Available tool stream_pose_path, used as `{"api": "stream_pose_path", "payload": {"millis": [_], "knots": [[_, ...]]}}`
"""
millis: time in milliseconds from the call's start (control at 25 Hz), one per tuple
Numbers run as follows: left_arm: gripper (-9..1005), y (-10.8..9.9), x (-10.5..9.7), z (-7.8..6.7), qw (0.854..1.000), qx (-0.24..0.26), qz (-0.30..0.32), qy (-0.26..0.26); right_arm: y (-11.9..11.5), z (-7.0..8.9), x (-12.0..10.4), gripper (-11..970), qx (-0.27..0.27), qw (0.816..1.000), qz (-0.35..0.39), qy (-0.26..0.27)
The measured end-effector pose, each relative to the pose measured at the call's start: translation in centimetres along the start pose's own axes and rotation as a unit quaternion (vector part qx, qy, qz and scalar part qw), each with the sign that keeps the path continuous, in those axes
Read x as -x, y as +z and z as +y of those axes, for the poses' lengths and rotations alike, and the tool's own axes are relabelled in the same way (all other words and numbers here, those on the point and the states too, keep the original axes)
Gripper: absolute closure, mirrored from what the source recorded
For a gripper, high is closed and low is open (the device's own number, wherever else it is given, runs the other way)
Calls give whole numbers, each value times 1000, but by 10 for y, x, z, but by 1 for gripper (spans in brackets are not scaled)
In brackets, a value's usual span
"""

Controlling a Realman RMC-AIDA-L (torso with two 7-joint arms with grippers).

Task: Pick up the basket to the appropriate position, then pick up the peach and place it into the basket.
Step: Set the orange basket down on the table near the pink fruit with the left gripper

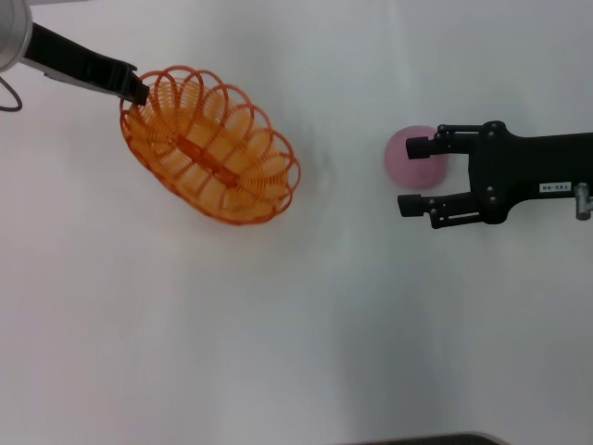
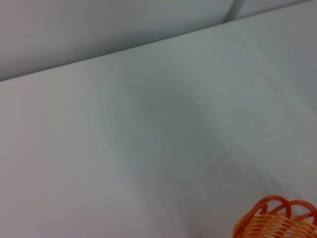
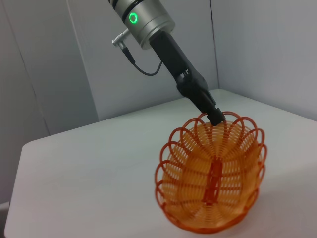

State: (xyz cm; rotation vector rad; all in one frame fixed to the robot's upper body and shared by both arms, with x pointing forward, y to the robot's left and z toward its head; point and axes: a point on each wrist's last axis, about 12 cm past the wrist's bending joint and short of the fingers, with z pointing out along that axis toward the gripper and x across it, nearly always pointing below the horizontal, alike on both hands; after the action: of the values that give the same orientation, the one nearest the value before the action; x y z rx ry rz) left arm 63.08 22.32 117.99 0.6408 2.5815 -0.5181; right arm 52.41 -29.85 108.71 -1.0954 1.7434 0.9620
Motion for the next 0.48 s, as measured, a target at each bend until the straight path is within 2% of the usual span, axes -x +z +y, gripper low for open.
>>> {"api": "stream_pose_path", "payload": {"millis": [320,480], "knots": [[953,5,-4,0,997,5,-16,-74,-2,-3,3,108,-1,1000,3,-2],[952,8,-10,3,992,-9,-38,-117,-5,-6,5,108,-2,1000,13,-8]]}}
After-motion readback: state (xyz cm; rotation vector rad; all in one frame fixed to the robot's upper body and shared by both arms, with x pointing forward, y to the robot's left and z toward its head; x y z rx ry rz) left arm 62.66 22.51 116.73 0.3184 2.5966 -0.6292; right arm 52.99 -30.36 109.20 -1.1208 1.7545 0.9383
